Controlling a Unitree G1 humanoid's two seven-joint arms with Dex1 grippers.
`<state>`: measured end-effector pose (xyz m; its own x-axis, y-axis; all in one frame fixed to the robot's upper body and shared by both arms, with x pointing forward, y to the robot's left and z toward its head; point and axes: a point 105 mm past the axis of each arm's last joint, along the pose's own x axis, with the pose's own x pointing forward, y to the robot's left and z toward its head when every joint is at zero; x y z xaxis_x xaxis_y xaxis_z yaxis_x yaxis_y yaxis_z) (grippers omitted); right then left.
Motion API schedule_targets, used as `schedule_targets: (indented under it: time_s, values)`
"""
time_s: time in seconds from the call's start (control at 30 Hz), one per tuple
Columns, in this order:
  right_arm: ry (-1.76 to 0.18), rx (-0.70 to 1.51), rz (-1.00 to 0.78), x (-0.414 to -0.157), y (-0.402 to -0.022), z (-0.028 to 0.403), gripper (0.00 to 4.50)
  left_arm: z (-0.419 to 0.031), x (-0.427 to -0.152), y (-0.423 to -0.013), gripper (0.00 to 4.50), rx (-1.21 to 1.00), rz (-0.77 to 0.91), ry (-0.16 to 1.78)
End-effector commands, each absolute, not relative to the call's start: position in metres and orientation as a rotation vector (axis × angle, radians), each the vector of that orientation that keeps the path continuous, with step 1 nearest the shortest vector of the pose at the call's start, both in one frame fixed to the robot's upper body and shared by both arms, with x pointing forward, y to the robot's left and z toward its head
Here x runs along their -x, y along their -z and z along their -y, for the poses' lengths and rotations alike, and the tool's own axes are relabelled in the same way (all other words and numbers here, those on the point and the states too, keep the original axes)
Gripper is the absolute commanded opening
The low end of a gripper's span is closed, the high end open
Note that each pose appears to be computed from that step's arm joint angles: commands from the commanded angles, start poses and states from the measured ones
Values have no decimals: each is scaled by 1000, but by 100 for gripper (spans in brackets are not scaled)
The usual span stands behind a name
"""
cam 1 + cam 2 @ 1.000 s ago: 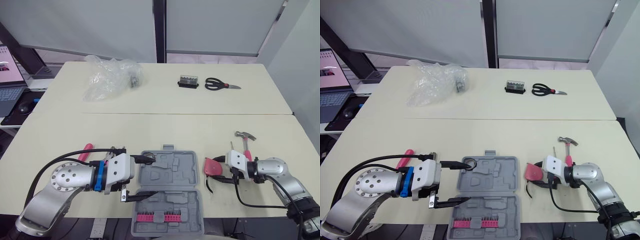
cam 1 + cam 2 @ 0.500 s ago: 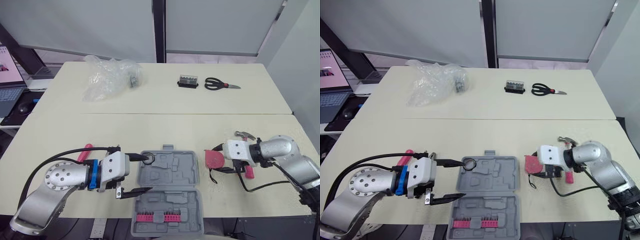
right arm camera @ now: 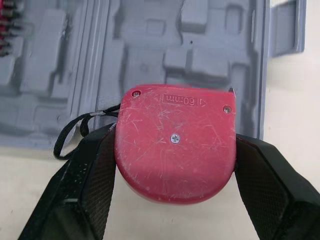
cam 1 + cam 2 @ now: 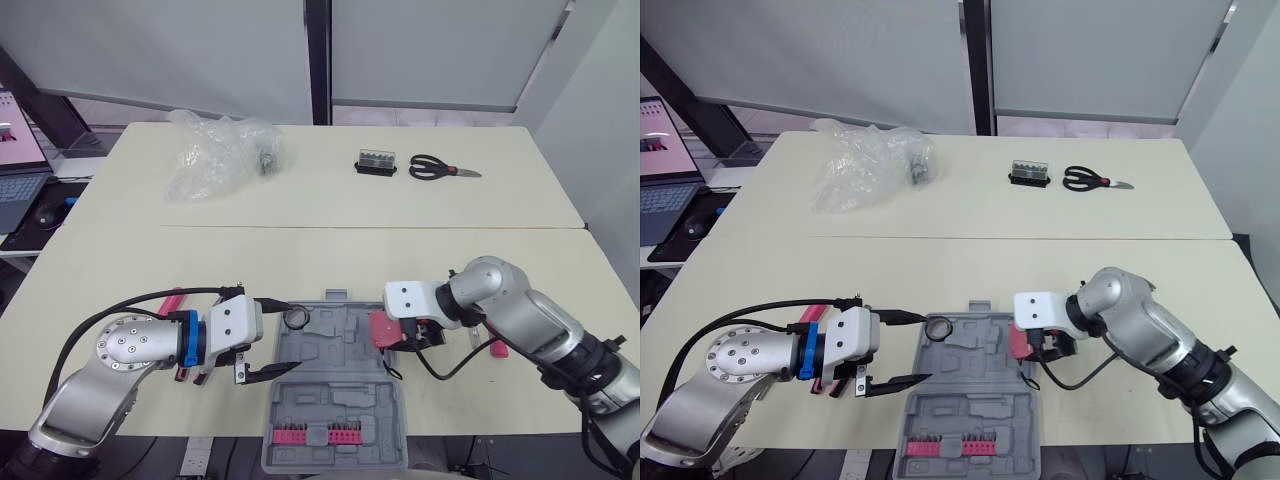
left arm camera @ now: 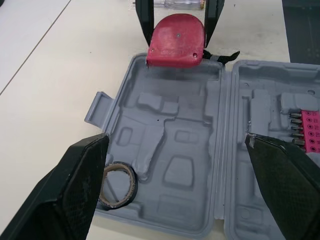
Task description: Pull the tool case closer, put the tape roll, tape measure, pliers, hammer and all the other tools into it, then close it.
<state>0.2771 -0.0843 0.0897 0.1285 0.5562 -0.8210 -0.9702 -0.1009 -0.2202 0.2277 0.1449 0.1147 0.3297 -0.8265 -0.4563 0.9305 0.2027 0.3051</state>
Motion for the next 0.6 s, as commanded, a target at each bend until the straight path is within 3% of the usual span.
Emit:
schedule_targets:
  time_s: [0.03, 0.6]
  values:
    - [-1395, 981, -540, -282, -96, 75, 314, -141, -226, -118, 450, -595, -178, 1238]
    - [-1390, 1026, -549, -301, -87, 63, 314, -136, -224, -116, 450, -578, -164, 1235]
